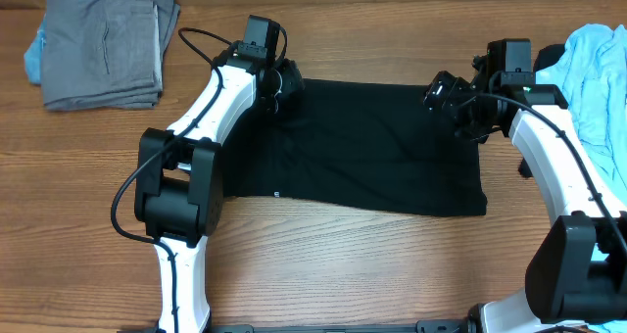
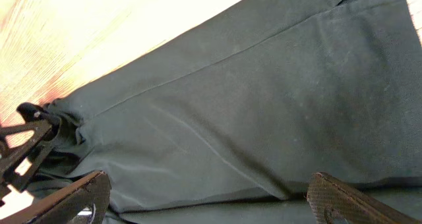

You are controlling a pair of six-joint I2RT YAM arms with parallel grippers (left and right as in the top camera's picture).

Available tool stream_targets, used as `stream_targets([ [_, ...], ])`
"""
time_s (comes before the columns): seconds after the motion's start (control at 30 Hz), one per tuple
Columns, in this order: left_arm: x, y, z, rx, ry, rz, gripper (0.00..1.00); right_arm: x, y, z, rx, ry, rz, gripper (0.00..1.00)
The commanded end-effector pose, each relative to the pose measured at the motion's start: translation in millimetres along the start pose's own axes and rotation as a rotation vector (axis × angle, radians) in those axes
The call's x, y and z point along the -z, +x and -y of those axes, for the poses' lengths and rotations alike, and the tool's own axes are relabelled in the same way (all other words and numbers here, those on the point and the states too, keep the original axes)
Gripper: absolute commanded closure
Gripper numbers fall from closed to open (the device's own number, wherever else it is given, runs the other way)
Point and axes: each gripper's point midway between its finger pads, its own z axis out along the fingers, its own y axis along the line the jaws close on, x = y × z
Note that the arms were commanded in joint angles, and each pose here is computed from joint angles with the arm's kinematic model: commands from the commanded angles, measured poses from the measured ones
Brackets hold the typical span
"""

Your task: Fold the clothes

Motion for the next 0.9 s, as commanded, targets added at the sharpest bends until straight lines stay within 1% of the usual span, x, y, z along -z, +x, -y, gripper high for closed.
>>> stream_targets([
  [0.0, -4.8, -1.9, 0.0, 0.001, -0.003, 0.002, 0.50, 3.7, -10.6, 1.4, 0.009, 0.022, 0.039, 0.00],
  [0.07, -10.7, 0.9, -4.5, 0.001, -0.016, -0.009, 0.52, 3.7, -10.8, 1.4, 0.010, 0.022, 0.039, 0.00],
  [0.1, -13.0, 1.9, -6.1, -0.005, -0.020, -0.014, 0.58, 3.8, -11.2, 1.6, 0.010, 0.023, 0.041, 0.00],
  [0.13, -14.1, 2.5, -6.9, -0.010, -0.022, -0.016, 0.65, 3.8, -12.1, 2.3, 0.011, 0.028, 0.046, 0.00],
  [0.2, -15.2, 2.5, -8.0, -0.025, -0.026, -0.016, 0.86, 3.8, -15.8, 5.4, 0.012, 0.046, 0.065, 0.00],
  [0.27, -15.2, 0.8, -8.5, -0.025, -0.030, -0.008, 0.96, 1.7, -19.9, 5.8, 0.013, 0.049, 0.080, 0.00],
  [0.53, -14.6, 9.5, -15.9, -0.016, -0.058, -0.044, 0.96, -34.6, -50.9, 9.7, 0.000, 0.036, 0.164, 0.00],
  [0.63, -14.1, 14.4, -19.9, -0.029, -0.074, -0.065, 0.96, -43.3, -74.0, 22.3, -0.004, 0.074, 0.250, 0.00],
  [0.73, -13.8, 15.9, -21.9, -0.089, -0.080, -0.073, 0.96, -43.0, -95.6, 38.5, -0.020, 0.112, 0.328, 0.00],
  [0.87, -13.0, 12.4, -29.7, -0.101, -0.118, -0.056, 0.96, -54.2, -104.9, 58.3, -0.054, 0.127, 0.338, 0.00],
])
